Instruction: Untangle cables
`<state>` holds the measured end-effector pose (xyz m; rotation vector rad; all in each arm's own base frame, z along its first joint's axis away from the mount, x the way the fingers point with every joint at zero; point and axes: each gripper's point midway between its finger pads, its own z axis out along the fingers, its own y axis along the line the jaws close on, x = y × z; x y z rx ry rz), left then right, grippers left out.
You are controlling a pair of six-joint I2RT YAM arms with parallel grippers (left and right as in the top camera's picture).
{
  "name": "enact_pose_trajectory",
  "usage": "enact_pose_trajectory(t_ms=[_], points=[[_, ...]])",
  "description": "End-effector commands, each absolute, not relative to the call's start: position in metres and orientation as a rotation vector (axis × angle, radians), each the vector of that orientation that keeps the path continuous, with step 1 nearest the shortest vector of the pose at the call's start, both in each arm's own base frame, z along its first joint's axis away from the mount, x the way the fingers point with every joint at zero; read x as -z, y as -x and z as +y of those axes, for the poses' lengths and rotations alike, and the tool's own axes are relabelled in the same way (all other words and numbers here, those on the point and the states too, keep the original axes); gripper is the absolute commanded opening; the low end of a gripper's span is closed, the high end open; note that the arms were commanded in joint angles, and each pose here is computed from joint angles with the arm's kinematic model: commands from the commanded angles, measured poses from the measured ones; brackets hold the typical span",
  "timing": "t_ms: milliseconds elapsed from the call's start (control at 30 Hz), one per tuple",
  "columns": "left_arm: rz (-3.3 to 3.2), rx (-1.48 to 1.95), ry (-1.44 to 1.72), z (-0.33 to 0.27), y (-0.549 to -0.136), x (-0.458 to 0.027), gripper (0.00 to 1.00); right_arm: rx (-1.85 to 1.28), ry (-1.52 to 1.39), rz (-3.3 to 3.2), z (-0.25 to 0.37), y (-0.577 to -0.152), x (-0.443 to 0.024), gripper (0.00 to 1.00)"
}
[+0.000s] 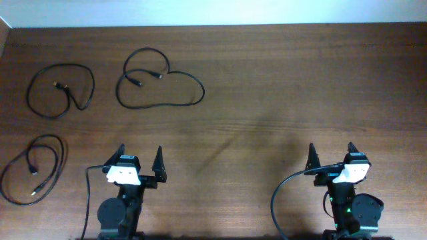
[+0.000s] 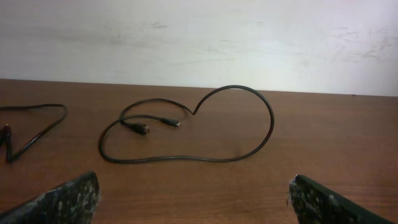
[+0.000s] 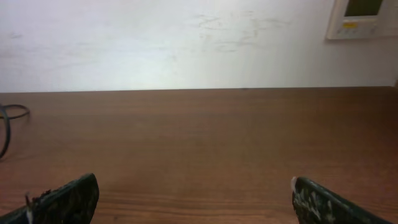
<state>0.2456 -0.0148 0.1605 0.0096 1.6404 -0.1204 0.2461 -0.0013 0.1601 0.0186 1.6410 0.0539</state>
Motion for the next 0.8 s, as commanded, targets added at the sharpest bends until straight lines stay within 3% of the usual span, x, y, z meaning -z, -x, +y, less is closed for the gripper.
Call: enact_pose_trajectory(t_ms=[0, 767], points=[[1.640, 0.118, -0.031, -0.0164, -0.2453, -0.1589, 0.99, -0.017, -0.038, 1.642, -0.0080, -0.2459, -0.1573, 0.98], [1.640, 0.118, -0.031, -0.0164, -0.2453, -0.1587, 0.99, 0.040, 0.029, 1.641, -0.0073, -0.2459, -0.1577, 0.99]])
